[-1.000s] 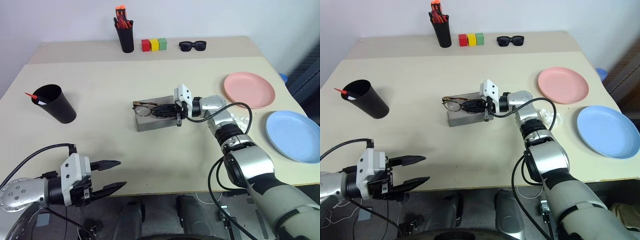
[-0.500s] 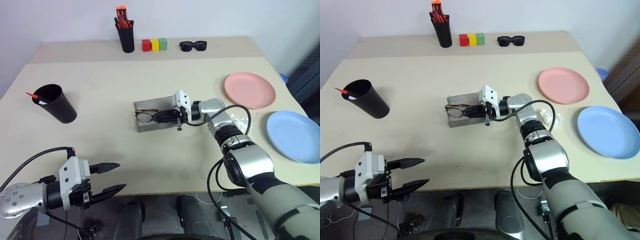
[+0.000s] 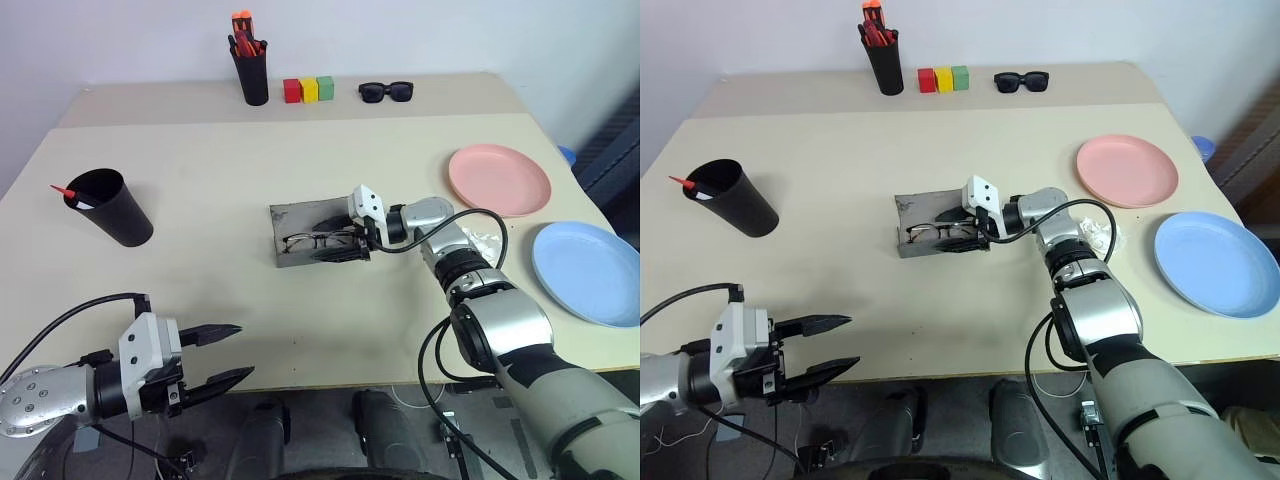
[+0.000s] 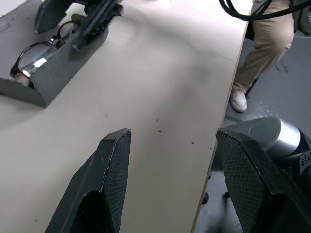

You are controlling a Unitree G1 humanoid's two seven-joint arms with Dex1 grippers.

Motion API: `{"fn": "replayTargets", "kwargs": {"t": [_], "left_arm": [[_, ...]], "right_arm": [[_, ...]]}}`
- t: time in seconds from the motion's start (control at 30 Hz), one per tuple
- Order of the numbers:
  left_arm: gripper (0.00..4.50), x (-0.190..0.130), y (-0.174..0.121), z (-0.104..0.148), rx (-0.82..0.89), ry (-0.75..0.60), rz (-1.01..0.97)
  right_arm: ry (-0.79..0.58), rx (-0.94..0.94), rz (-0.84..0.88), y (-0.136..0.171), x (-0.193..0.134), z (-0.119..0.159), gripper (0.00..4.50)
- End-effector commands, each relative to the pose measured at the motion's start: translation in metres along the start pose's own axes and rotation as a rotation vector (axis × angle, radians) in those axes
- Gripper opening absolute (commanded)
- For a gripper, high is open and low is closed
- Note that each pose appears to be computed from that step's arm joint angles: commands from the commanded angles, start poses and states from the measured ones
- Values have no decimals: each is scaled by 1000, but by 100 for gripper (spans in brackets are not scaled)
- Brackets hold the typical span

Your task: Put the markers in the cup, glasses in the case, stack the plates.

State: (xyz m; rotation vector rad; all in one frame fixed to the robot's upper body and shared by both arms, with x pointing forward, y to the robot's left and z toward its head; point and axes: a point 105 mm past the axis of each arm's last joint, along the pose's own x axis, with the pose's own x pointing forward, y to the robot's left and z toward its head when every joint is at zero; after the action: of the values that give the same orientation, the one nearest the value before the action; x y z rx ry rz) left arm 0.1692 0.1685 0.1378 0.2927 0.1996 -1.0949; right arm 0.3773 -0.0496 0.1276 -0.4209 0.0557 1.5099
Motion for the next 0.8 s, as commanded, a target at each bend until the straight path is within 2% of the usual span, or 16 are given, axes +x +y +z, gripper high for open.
{"fn": "replayTargets", "kwargs": {"t": [0.03,0.13,0.27,0.37,0.5,0.67,0.8], "left_arm": [[285,2,6,10,22,-50,34],[285,5,22,18,27,-102,99],[285,11,51,26,41,-153,184],[205,23,82,24,-5,-144,196],[12,40,112,32,10,-140,174],[5,55,148,44,83,-127,199],[5,66,175,51,132,-87,234]], "right_arm": [[-44,-72,-61,-15,-13,22,415],[-94,-82,-110,-22,-31,33,415],[-130,-99,-219,-22,-73,39,415],[-59,-63,-369,15,-123,16,423],[15,54,-533,72,-153,3,423],[60,134,-702,111,-171,0,423],[77,158,-784,126,-177,1,423]]}}
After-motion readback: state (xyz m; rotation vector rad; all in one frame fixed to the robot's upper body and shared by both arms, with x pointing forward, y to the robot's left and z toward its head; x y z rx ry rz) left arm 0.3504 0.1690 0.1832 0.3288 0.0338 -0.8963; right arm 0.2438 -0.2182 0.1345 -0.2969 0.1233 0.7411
